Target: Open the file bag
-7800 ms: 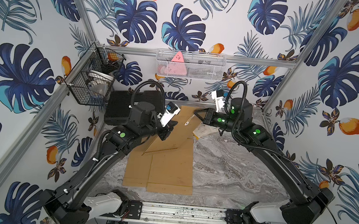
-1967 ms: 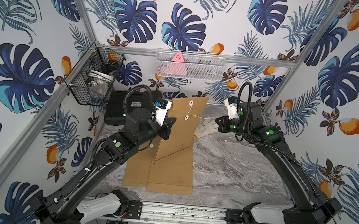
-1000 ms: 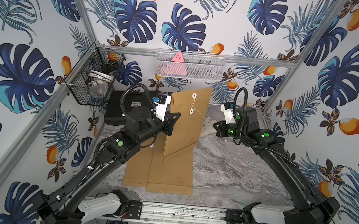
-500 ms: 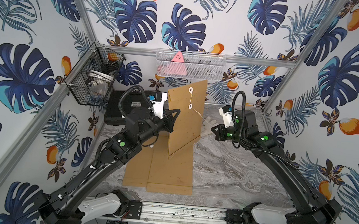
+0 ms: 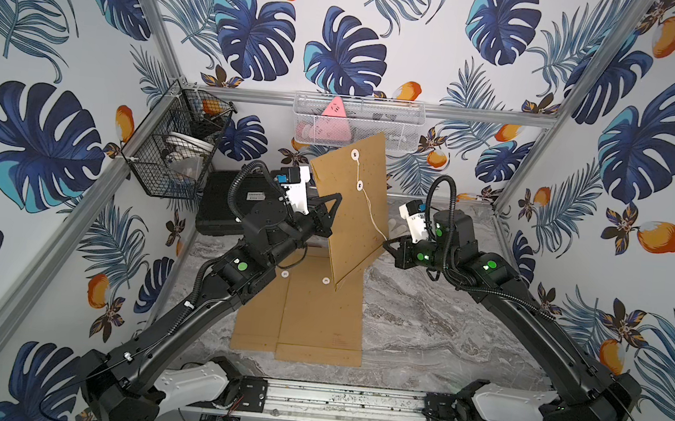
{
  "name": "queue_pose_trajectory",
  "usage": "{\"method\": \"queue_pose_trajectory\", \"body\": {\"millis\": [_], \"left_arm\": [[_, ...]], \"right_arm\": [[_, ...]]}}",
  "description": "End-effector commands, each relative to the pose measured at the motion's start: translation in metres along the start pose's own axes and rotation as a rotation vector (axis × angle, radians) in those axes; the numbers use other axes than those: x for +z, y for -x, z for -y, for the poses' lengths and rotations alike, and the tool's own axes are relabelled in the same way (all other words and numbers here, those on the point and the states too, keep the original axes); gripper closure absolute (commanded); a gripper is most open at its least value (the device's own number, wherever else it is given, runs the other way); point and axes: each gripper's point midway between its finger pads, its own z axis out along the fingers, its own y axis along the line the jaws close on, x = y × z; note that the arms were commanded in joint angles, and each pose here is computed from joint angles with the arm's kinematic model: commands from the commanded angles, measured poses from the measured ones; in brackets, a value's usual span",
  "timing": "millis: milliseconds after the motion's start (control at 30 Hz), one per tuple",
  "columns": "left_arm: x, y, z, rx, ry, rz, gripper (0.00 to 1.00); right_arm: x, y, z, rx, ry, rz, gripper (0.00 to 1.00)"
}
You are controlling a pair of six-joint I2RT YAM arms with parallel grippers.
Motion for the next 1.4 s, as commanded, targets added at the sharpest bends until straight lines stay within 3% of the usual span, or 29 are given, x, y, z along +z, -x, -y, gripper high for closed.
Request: {"method": "queue_pose_trajectory", "body": {"millis": [0, 667, 1000, 1367], "left_arm": [[0.002, 0.024, 0.009, -0.039, -0.033, 0.114, 1.00], [0.018, 0.037, 0.001, -0.035, 0.030, 0.163, 1.00], [0.028, 0.021, -0.009, 0.042, 0.073, 0.097, 1.00], [0.025, -0.002, -0.016, 0.290, 0.096, -0.035, 1.00]], "right_arm": [[0.003, 0.009, -0.011, -0.020, 0.033, 0.032, 1.00], [0.020, 0.008, -0.064, -0.131, 0.163, 0.007, 1.00], [0.007, 0.014, -0.101, -0.180, 0.305, 0.029, 1.00], [-0.020, 0.042, -0.075, -0.188, 0.089, 0.112, 1.00]]}}
